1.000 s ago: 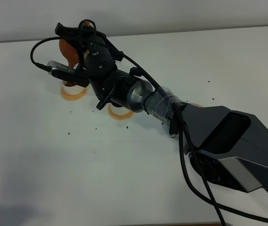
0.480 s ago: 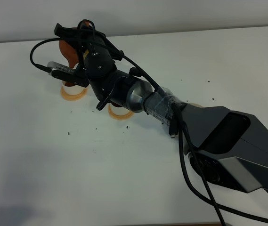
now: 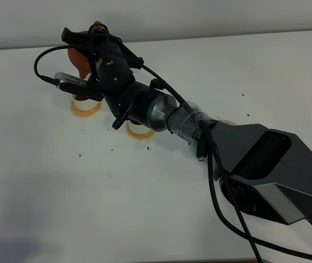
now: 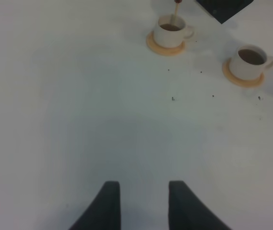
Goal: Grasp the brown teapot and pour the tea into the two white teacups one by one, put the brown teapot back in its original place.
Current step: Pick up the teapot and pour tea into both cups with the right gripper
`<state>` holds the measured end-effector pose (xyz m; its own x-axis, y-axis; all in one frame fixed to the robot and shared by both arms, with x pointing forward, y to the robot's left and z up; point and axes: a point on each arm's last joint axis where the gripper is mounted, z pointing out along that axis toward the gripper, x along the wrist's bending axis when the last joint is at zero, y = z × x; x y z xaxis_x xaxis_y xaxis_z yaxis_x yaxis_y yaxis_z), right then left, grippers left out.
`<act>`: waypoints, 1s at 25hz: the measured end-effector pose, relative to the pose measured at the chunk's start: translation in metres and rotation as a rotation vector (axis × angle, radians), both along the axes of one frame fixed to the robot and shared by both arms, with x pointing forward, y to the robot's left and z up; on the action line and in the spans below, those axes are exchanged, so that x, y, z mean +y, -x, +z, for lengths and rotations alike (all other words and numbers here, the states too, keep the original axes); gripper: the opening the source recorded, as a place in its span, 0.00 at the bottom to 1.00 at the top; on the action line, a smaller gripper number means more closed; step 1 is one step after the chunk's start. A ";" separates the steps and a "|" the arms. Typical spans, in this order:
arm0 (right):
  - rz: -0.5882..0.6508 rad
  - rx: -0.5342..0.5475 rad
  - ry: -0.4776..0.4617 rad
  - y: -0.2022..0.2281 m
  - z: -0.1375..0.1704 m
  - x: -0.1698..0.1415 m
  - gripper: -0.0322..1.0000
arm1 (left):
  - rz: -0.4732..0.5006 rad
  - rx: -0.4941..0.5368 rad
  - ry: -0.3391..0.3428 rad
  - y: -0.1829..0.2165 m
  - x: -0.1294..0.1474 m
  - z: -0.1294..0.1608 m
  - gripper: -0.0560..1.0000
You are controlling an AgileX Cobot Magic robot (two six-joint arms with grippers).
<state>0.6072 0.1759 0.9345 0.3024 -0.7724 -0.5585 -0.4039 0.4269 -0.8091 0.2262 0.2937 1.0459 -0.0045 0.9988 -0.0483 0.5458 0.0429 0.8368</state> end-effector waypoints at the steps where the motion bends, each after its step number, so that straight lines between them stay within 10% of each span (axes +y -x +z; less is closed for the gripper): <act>1: 0.001 -0.004 0.003 0.000 0.000 0.000 0.12 | 0.000 0.000 0.000 0.000 0.000 0.000 0.29; 25: 0.012 -0.024 0.016 0.004 0.001 0.003 0.12 | 0.000 0.000 0.000 0.000 0.000 0.000 0.29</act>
<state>0.6031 0.1792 0.9357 0.3250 -0.7773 -0.5387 -0.3895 0.4091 -0.8252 0.2262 0.2937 1.0459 -0.0045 0.9988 -0.0483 0.5458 0.0429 0.8368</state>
